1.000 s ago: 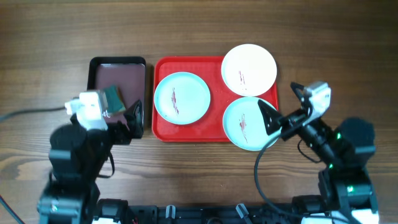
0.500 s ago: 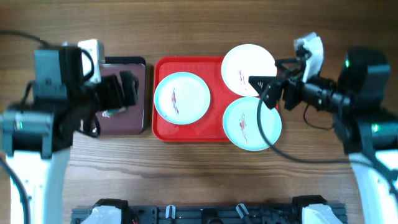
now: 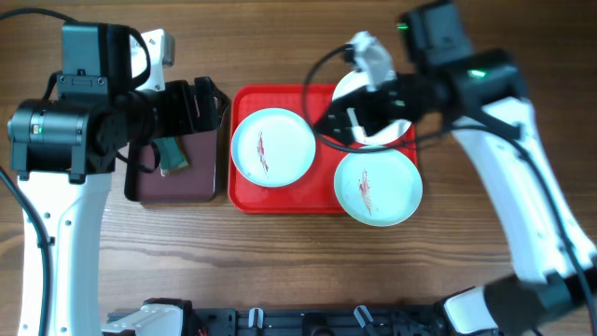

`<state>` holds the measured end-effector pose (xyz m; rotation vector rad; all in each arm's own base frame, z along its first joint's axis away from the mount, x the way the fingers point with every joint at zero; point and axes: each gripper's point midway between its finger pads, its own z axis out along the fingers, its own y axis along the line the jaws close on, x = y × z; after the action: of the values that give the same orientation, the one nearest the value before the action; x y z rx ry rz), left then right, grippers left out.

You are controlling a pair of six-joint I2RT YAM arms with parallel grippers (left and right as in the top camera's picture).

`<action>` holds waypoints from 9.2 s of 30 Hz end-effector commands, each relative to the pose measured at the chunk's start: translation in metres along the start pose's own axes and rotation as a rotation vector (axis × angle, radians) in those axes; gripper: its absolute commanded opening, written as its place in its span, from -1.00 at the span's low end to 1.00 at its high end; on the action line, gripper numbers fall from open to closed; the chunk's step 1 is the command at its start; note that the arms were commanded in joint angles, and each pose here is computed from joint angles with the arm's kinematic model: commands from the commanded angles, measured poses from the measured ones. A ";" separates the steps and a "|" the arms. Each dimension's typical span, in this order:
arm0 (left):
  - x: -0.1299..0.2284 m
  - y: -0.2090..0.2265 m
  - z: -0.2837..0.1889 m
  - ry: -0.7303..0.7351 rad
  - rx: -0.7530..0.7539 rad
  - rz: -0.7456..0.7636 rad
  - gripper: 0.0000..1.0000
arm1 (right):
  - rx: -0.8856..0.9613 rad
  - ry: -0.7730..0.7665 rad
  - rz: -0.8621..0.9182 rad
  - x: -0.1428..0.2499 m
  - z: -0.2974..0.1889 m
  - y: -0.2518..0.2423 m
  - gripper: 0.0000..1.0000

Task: Clean dirty plates on tray and stack at the side
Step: 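Move left gripper to the sponge and right gripper to the left plate's rim, then grasp the green sponge with the left gripper and lift it, then carry the sponge with the left gripper over the held plate, then scrub the plate with the sponge while the right gripper holds its rim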

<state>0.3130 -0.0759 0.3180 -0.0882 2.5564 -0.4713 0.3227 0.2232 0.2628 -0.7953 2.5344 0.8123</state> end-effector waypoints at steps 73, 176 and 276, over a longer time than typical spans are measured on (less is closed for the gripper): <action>0.084 0.225 0.207 0.215 -0.541 -0.614 0.75 | 0.311 0.375 0.476 0.075 0.239 -0.128 -0.91; 0.084 0.067 0.252 0.250 -0.104 -0.081 -0.92 | 0.106 0.348 0.489 0.061 0.239 -0.113 -0.91; 0.163 -0.032 0.294 0.517 0.185 0.023 -0.92 | 0.100 0.351 0.559 0.091 0.247 -0.139 -0.91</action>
<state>0.3402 -0.1994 0.0143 -0.0967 2.9936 -0.6383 0.3921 0.2578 -0.0005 -0.2112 3.0604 0.8238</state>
